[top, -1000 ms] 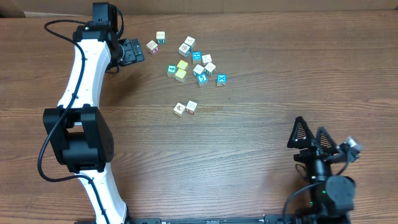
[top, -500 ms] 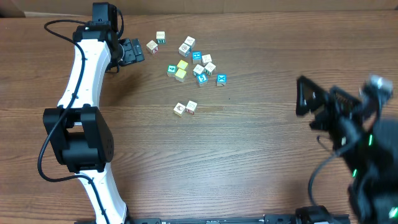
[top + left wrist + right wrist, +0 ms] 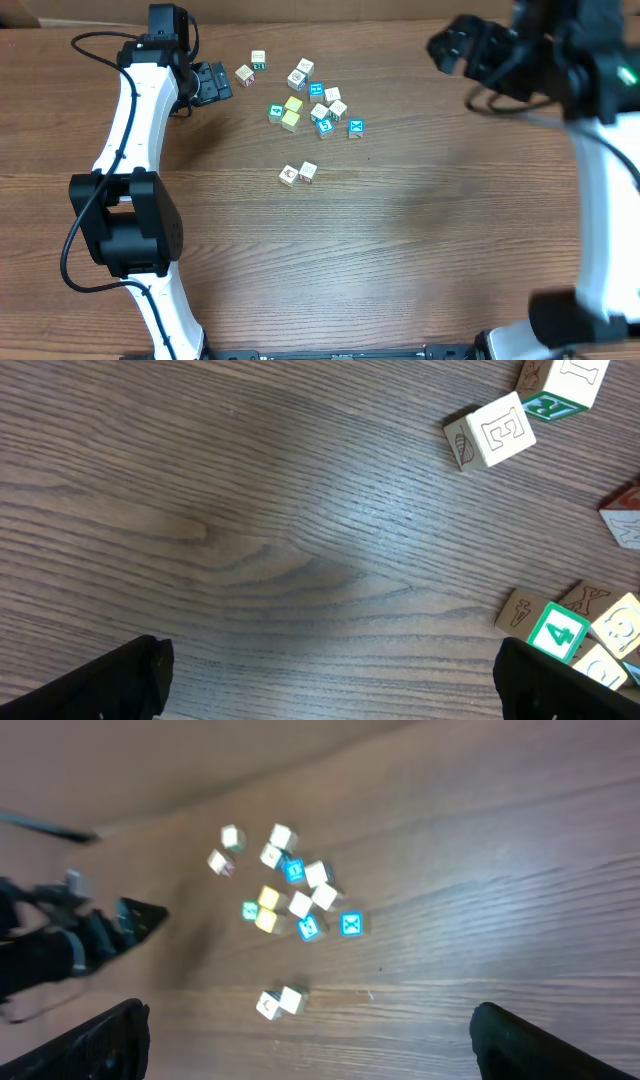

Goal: Form a circle
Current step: 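Swing the right arm up and reach over the block cluster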

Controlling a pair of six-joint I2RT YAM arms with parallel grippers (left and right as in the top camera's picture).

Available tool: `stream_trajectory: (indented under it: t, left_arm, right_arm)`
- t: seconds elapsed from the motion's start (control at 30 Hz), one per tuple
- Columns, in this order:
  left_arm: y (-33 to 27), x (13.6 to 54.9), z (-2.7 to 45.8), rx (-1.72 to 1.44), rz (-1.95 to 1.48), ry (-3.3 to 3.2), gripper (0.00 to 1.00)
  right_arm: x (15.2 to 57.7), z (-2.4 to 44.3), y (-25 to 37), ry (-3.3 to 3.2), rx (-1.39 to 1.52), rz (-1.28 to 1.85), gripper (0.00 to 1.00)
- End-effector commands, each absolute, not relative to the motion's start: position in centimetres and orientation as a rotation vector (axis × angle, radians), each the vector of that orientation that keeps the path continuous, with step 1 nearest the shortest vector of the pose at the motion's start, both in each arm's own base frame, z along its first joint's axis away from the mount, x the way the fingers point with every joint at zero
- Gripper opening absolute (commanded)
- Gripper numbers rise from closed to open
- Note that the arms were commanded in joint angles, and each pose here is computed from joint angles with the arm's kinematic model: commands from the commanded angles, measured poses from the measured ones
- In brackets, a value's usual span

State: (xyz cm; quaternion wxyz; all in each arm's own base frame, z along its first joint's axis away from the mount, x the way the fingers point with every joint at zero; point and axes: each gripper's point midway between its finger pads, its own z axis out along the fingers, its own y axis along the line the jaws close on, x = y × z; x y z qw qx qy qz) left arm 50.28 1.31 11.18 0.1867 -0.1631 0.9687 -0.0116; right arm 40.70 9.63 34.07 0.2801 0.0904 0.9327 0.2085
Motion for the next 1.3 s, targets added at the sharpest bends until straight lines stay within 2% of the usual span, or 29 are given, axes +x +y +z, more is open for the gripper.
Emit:
stream_trajectory:
  t: [0.0, 0.13, 0.37, 0.47, 0.6, 0.83, 1.27]
  left_arm:
    - [1.3, 50.7, 11.7, -0.470, -0.048, 2.709, 1.00]
    - [1.3, 50.7, 11.7, -0.470, -0.048, 2.709, 1.00]
    - [1.3, 50.7, 11.7, -0.470, -0.048, 2.709, 1.00]
    - [1.3, 50.7, 11.7, -0.470, -0.048, 2.709, 1.00]
    - [1.3, 50.7, 11.7, -0.470, -0.048, 2.709, 1.00]
    - [1.3, 50.7, 11.7, -0.470, -0.048, 2.709, 1.00]
    - [1.3, 50.7, 11.7, -0.470, -0.048, 2.709, 1.00]
  right_arm:
    - [42.6, 31.0, 11.1, 2.580, 0.192, 0.569, 1.00]
    - [45.7, 26.9, 11.5, 2.633, 0.206, 0.562, 1.00]
    - [48.5, 20.8, 13.1, 2.722, 0.183, 0.541, 0.64]
    - [48.8, 18.1, 13.9, 2.771, 0.110, 0.451, 0.57]
    - [48.7, 14.8, 14.8, 2.830, 0.075, 0.310, 0.60]
    - [48.0, 10.6, 17.8, 2.908, -0.014, 0.250, 0.66]
    - [47.4, 5.5, 19.1, 2.978, -0.053, 0.189, 0.68]
